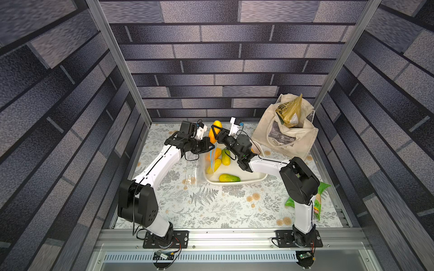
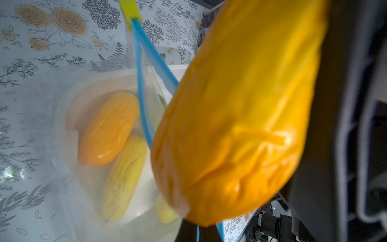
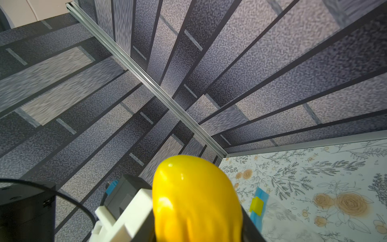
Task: Place the mango in a zip-top bag and seal the zipper
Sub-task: Place the mango in the zipper food storage bag.
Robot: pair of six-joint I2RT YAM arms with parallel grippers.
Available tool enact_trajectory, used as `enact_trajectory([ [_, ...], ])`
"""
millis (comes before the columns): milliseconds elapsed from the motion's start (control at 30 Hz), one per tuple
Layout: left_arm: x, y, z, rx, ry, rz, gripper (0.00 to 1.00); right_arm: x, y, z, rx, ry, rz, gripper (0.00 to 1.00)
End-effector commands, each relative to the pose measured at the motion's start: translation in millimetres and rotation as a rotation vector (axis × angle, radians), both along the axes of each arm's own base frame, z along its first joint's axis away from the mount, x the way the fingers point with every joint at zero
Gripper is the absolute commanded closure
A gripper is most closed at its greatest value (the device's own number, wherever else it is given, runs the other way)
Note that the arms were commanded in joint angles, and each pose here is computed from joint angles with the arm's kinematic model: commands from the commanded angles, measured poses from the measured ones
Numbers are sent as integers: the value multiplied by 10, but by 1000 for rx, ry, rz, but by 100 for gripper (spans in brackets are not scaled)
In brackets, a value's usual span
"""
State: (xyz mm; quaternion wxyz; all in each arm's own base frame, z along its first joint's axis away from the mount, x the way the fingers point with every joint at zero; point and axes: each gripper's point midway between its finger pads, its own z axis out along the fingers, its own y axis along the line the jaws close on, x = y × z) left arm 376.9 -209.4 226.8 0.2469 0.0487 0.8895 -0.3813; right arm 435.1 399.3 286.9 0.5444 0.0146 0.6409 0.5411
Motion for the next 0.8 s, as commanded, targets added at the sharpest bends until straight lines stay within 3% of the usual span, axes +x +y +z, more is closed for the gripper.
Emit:
enact_trajectory([
  [0, 25, 62, 179, -20, -50, 33, 100, -56, -57, 137, 2, -49, -22, 100],
  [267, 57, 192, 248, -27, -51, 88, 100, -113, 43, 43, -8, -80, 39, 100],
  [400, 76, 298, 319, -34, -56, 127, 100, -246, 217, 37, -16, -144, 154, 100],
  [500, 85, 374, 395, -49, -58, 154, 100, -207, 319, -194, -68, -137, 180, 95],
  [667, 118, 500, 579, -60, -83, 196, 100, -249, 426, -189, -130, -169, 212, 94],
  [767, 156, 651, 766, -64, -117, 234, 100, -297, 527, -108, -167, -194, 271, 86],
])
